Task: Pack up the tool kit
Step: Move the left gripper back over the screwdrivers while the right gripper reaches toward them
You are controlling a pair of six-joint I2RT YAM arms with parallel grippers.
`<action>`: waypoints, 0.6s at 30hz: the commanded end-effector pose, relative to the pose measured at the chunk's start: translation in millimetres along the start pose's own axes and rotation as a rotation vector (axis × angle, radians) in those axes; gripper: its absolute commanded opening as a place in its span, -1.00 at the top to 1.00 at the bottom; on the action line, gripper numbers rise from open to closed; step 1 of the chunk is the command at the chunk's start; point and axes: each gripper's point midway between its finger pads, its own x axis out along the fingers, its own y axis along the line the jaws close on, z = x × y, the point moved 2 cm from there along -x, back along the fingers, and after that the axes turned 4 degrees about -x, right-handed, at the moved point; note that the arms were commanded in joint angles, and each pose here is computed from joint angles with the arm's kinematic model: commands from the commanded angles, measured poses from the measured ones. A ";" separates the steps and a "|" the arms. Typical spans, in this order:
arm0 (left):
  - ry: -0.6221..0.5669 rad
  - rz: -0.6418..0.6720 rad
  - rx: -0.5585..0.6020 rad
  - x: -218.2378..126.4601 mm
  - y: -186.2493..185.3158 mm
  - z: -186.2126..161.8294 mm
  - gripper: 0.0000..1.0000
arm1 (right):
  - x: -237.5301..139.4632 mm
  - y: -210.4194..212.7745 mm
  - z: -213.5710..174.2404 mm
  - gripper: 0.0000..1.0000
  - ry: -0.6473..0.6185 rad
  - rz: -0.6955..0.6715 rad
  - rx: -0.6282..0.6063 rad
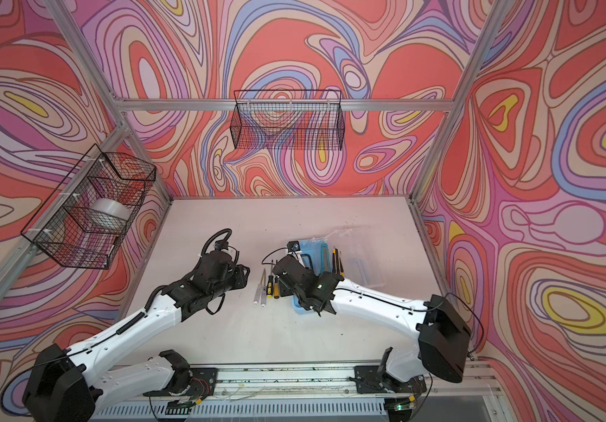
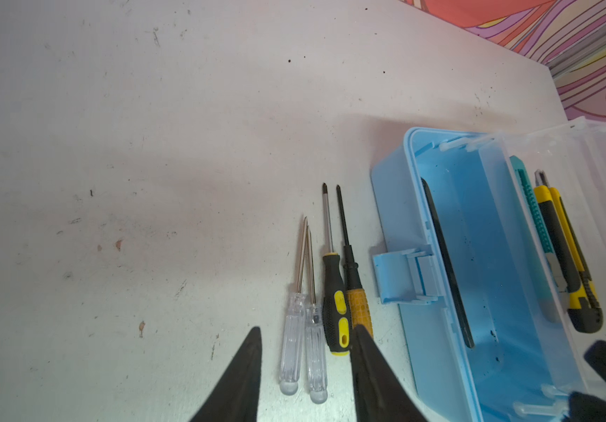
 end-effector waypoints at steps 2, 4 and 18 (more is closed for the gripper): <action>0.065 -0.012 -0.014 5.9 15.9 -14.8 0.24 | 11.5 24.3 -0.4 0.05 0.016 0.037 0.025; 0.071 -0.040 -0.039 10.7 18.3 -16.4 0.25 | 19.0 30.3 -4.2 0.06 0.036 0.028 0.018; 0.079 -0.060 -0.067 25.7 23.6 -15.8 0.28 | 70.7 25.0 -36.0 0.27 0.139 -0.103 0.033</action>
